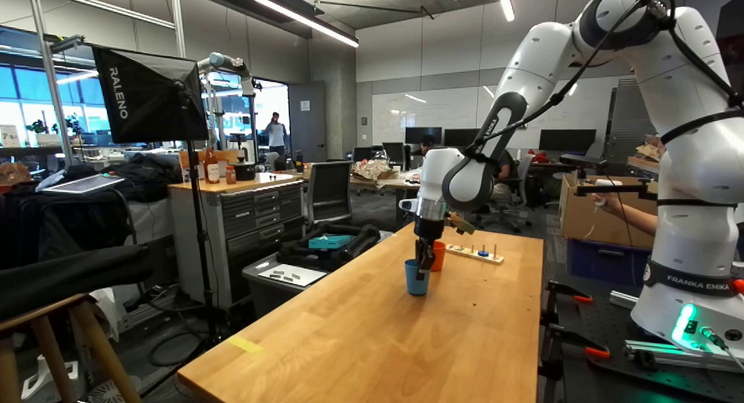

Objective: Put the blue cup in the orange cup

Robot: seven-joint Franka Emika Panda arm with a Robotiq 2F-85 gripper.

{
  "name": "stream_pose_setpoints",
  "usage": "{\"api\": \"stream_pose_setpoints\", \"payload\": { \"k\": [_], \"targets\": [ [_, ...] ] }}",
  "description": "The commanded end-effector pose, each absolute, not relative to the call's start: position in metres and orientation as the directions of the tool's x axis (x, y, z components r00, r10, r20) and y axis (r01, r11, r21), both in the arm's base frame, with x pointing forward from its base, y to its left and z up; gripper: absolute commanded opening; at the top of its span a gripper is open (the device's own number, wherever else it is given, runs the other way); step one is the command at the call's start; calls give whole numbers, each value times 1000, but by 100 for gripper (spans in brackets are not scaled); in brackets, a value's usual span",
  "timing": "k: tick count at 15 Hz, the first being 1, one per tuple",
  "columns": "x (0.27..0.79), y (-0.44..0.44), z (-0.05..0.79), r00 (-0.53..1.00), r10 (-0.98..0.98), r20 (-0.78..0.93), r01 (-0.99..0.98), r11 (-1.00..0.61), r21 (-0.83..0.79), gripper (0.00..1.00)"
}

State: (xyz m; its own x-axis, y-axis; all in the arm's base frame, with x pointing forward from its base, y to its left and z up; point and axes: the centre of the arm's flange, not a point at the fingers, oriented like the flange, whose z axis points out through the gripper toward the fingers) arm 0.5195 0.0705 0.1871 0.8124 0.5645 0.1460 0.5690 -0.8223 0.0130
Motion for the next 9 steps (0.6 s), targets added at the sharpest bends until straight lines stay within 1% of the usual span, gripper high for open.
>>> {"api": "stream_pose_setpoints", "payload": {
  "k": [1,6,9],
  "targets": [
    [541,72,193,811,560,168,564,-825,29,6],
    [560,63,231,815,545,198,541,-838,78,6],
    [567,40,254,825,529,198,514,-849,122,6]
  ]
}}
